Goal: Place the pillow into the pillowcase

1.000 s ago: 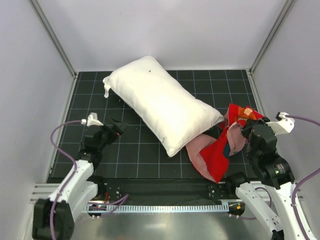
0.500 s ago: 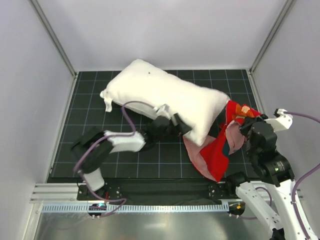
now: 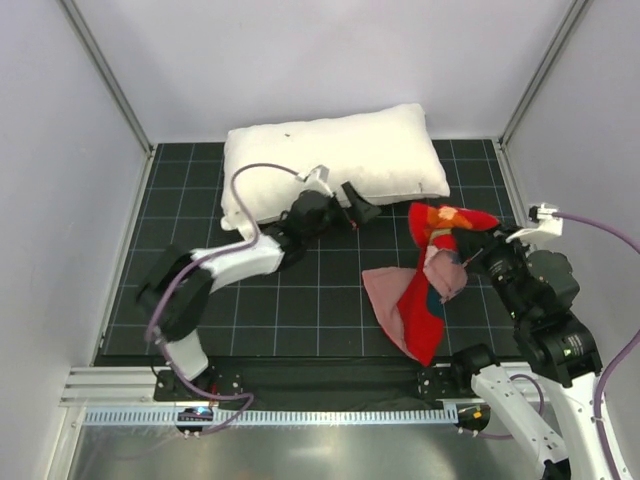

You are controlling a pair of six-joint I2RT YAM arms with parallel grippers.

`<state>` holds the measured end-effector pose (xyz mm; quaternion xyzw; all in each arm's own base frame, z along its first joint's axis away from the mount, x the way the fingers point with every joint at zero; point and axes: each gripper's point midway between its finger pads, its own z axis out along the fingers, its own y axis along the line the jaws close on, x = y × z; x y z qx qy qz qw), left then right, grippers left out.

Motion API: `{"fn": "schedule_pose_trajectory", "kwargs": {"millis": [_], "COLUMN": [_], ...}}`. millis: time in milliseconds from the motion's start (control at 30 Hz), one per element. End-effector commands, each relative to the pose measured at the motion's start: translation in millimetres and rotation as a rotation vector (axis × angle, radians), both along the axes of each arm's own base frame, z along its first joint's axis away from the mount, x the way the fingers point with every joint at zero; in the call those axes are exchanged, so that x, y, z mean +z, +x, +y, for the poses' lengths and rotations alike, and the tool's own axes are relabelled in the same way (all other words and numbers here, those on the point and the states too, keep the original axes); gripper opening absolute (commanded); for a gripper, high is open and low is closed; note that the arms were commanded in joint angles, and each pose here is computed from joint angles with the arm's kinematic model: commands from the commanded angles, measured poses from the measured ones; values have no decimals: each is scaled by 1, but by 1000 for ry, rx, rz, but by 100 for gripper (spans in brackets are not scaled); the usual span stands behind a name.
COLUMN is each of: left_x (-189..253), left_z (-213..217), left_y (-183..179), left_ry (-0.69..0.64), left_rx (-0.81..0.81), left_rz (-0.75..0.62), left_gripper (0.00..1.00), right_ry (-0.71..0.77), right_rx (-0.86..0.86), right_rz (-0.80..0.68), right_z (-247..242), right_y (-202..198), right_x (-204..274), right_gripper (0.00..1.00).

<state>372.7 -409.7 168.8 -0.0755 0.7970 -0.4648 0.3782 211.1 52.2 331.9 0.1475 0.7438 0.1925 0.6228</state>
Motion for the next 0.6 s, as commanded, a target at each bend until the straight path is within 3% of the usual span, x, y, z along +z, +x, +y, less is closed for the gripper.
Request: {"fn": "schedule_pose_trajectory", "kwargs": {"millis": [0,33,67,100,133,167,233,433,567], "left_x": [69,78,59,67,108,104,132,149,161], "left_z": [63,77,95,104,112,118,121,126,130], "left_y": [-31,-38,-47,-52,-66,-76,-98,-135,-150], "left_ry": [25,12,38,21,-69,-49,-96,-189,-237], "left_rx": [132,163,186,199,181,150,86,-26,-13], "left_rz": [-197,-220,-206,-237,-332,-372,-439,-471,-504], "left_gripper": [100,100,100,100,100,100,100,97,92], "right_ry": [83,99,135,143,154,166,179,178,183], "right_rx": [564,622,673,738,823,845,861,847,842], "right_rz": [-268,-269,-254,-269,-272,-282,-302,-324,-312], "right_z": [91,100,108,117,127,129,131,129,130], "right_y": [-32,-35,-38,-40,-50,-52,-56,-57,-53], "right_x": [76,78,81,86,89,93,101,114,113], "right_gripper": [4,4,4,4,4,4,4,4,4]}}
